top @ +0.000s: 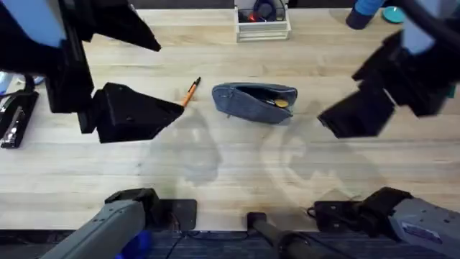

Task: Unzip the bag, pick up the pens from the table one at a time and place them inside, then zip the bag closed.

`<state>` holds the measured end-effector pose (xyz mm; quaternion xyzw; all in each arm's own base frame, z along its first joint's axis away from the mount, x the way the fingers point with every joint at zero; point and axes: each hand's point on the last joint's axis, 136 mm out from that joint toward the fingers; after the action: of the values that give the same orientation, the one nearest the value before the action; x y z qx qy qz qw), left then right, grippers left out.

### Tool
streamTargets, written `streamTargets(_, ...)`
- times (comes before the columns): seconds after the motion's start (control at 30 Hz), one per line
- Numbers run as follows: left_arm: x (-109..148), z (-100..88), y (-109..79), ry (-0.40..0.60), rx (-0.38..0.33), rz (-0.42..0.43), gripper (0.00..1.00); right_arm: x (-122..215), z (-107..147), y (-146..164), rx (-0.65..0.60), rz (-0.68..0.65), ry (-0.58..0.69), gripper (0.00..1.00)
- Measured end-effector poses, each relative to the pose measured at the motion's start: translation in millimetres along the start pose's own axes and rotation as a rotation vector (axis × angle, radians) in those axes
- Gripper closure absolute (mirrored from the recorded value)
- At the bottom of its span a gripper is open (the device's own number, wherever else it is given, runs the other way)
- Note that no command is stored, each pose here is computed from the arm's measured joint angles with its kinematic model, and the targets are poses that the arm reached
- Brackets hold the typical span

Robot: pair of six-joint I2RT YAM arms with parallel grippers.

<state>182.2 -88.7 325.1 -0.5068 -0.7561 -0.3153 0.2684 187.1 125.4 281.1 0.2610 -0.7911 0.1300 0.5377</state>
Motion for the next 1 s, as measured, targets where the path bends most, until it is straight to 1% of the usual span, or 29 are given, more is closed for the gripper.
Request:
streamTargets(0.13, 0, -0.1, 0.0, 0.000, 0.001, 0.000, 0.007, 6, 15, -5, -0.029, 0.036, -0.026, 0.003)
streamTargets(0.2, 0, -0.3, -0.2, -0.001, 0.016, 0.001, 0.007, 8, 21, -8, -0.043, 0.053, -0.041, 0.003)
streamTargets(0.6, 0, -0.7, -0.2, -0.004, 0.056, 0.001, 0.007, 22, 44, -14, -0.093, 0.099, -0.192, 0.003)
streamTargets(0.83, -5, 1.8, 4.3, 0.001, 0.107, 0.022, 0.007, 19, 50, -16, -0.080, 0.110, -0.245, 0.003)
streamTargets(1.0, -9, 3.2, 8.5, -0.002, 0.136, 0.045, 0.007, 18, 50, -16, -0.037, 0.114, -0.244, 0.003)
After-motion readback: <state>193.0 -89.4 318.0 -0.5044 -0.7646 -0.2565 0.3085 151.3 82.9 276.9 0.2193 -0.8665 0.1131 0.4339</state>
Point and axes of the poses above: each hand's point on the last joint's axis, 136 mm out from that joint toward the fingers, its own x axis back along the fingers, its own y axis along the line the jaws close on, z = x × y, and after that the axes turned 11 degrees about -x, right-handed
